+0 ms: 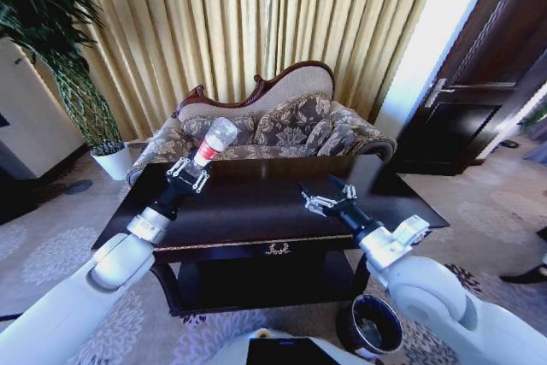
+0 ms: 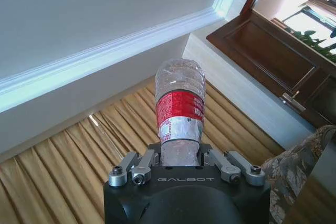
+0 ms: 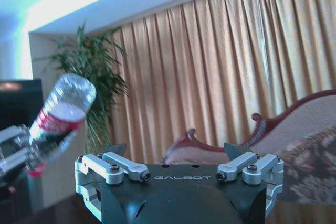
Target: Move to the front of the table and place the trash on the table into the trash bin.
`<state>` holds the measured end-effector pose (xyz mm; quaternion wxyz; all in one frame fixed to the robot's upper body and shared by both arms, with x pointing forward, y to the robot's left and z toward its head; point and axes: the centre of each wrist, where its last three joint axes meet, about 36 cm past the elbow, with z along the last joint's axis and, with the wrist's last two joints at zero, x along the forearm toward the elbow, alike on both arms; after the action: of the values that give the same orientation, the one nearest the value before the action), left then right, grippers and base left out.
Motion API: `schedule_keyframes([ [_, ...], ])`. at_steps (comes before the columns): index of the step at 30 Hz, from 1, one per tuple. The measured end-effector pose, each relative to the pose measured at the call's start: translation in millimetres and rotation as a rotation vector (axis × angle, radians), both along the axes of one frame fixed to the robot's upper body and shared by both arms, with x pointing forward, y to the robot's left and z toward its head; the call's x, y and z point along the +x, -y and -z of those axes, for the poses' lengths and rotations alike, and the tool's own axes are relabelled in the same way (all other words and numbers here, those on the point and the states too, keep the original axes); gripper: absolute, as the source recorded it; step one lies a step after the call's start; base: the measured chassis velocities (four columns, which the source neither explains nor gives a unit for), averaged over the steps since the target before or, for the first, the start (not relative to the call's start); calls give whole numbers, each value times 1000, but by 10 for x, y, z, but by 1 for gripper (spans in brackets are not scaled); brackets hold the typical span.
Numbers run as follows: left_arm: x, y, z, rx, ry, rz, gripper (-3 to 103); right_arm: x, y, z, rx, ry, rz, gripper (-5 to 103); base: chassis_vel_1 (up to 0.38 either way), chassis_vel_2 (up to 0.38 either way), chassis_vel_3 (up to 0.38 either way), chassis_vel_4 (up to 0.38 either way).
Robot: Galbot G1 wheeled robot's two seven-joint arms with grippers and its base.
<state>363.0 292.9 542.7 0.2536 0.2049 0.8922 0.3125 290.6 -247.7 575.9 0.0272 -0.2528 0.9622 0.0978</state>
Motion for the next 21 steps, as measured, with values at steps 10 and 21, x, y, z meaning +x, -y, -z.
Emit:
schedule_keyframes([
  [10,-12,-32,-74,127,77,62,32,93,-22,-142,114,-28,-94,100,0,0,0,0],
  [21,301,-92,-54,156,129,74,32,171,-19,-295,168,-46,-139,100,0,0,0,0],
])
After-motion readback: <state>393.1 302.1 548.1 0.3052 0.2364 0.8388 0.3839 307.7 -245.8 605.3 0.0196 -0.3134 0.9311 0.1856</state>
